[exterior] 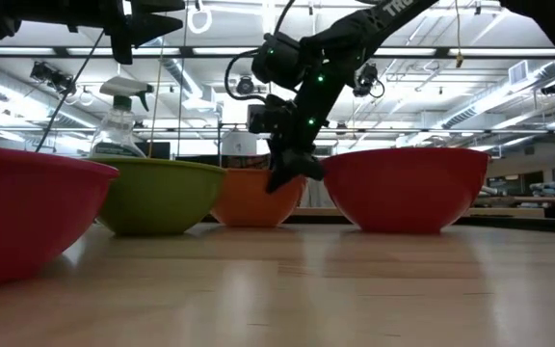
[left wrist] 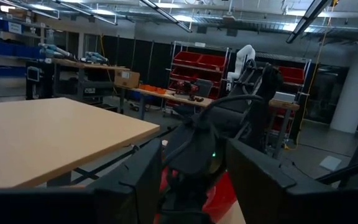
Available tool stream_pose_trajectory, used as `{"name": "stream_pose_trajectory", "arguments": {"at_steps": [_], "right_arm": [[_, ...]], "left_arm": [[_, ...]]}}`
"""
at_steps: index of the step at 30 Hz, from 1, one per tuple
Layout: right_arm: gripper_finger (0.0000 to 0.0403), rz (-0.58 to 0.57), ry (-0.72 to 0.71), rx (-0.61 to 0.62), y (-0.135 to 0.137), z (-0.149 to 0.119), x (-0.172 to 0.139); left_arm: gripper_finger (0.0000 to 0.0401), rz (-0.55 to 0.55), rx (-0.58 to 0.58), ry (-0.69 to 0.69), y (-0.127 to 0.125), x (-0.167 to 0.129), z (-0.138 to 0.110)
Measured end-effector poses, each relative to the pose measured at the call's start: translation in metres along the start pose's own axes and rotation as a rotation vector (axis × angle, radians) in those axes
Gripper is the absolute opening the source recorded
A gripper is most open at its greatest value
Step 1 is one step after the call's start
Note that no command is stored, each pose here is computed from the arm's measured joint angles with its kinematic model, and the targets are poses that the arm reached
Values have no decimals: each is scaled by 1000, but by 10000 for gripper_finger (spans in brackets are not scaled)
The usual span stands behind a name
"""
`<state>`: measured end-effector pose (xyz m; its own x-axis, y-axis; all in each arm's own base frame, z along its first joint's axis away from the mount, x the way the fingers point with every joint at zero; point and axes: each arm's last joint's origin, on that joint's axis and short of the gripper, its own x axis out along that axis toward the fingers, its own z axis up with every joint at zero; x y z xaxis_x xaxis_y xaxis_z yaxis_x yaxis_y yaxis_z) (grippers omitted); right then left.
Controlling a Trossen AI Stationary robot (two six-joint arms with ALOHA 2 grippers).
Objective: Nest bowls inside each other
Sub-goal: Stack the orange bowl on top of the red bowl
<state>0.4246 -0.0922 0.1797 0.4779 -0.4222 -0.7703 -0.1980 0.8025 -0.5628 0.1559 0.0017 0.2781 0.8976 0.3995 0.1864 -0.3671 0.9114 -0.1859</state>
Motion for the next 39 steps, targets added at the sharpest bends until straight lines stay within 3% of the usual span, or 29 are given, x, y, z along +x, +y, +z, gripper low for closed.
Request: {"name": "stream_pose_trajectory", "arguments": {"at_steps": [3,9,15,21,27,32,39], "right_arm": [[20,-66,25,-9,-2,1,-2],[34,-218,16,-15,-16,10,-32],[20,-310,21,61,-24,12,-87],[32,-228,91,253,-13,-12,-142],[32,-99,158,391,15,-51,-170],[30,93,170,458,38,-73,-163],[32,147,207,450,59,-91,-136]], "left_arm": [[181,0,0,0,0,0,0],[181,-1,1,-8,0,0,1],[181,-1,3,-9,0,0,1],[181,1,12,9,0,0,-1],[181,2,14,13,0,0,-1],[181,2,13,10,0,0,-1],[181,1,5,6,0,0,-1]]}}
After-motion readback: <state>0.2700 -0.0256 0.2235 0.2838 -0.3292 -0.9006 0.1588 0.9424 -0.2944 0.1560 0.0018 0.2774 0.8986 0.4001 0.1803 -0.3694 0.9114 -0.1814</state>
